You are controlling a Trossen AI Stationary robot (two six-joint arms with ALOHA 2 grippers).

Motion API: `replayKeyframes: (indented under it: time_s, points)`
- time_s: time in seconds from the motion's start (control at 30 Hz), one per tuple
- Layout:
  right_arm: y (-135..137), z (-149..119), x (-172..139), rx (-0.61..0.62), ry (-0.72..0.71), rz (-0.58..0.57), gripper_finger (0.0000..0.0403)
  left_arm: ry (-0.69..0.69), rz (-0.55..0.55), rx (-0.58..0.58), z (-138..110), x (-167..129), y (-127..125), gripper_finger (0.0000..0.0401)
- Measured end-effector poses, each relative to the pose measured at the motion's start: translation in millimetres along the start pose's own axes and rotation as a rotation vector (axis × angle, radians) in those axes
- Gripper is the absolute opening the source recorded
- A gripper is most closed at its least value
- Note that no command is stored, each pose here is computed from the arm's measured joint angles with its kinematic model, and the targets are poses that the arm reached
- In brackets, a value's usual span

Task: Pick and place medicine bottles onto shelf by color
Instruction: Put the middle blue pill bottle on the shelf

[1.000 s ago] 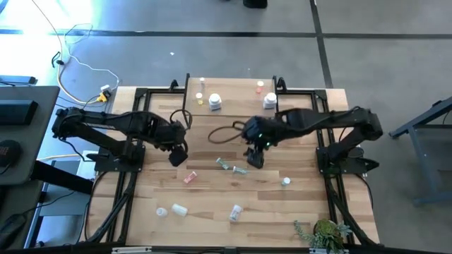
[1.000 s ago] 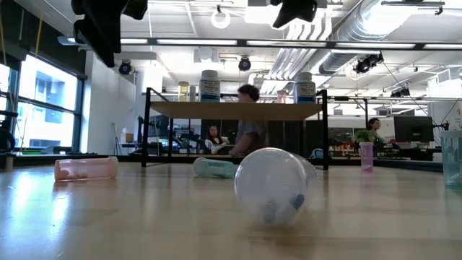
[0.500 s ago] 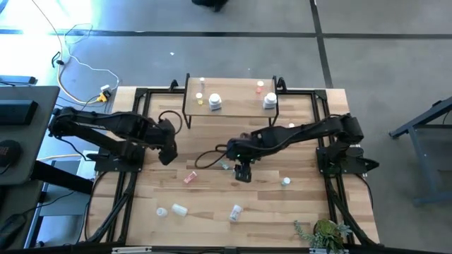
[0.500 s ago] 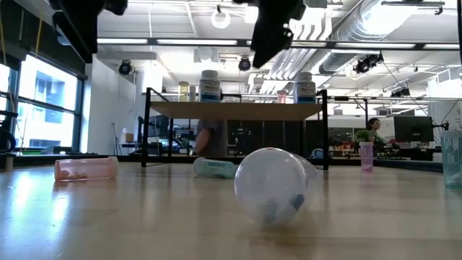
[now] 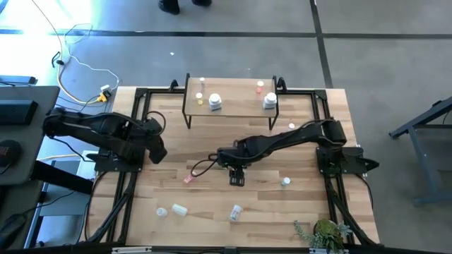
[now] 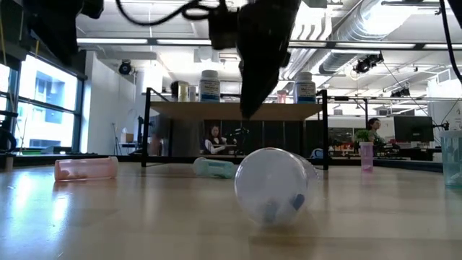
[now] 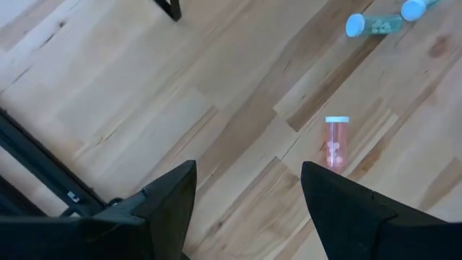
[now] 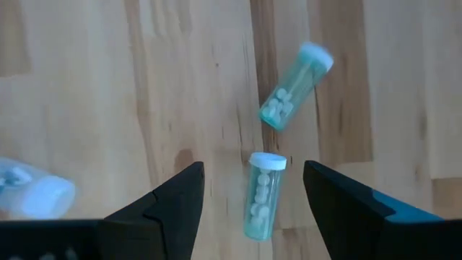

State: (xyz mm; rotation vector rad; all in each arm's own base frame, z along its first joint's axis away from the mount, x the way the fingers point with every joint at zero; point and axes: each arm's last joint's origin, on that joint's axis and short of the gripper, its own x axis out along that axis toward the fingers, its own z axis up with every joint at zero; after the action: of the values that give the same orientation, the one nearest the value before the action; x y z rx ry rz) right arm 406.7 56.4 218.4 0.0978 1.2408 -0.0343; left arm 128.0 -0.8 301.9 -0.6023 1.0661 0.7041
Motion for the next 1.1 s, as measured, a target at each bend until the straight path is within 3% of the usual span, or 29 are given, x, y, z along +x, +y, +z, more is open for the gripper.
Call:
replayKeyframes:
  time_s: [0.47, 1.1]
  points:
    - [-16.6, -2.0, 47.5, 0.067, 0.121, -0.016, 0.0227, -0.015, -0.031, -0.031, -4.2, -3.5, 6.6, 0.0241]
    - [-23.7, -2.0, 61.5, 0.096, 0.147, 0.014, 0.0199, -0.016, -0.029, -0.014, -4.1, -3.4, 6.5, 0.0241]
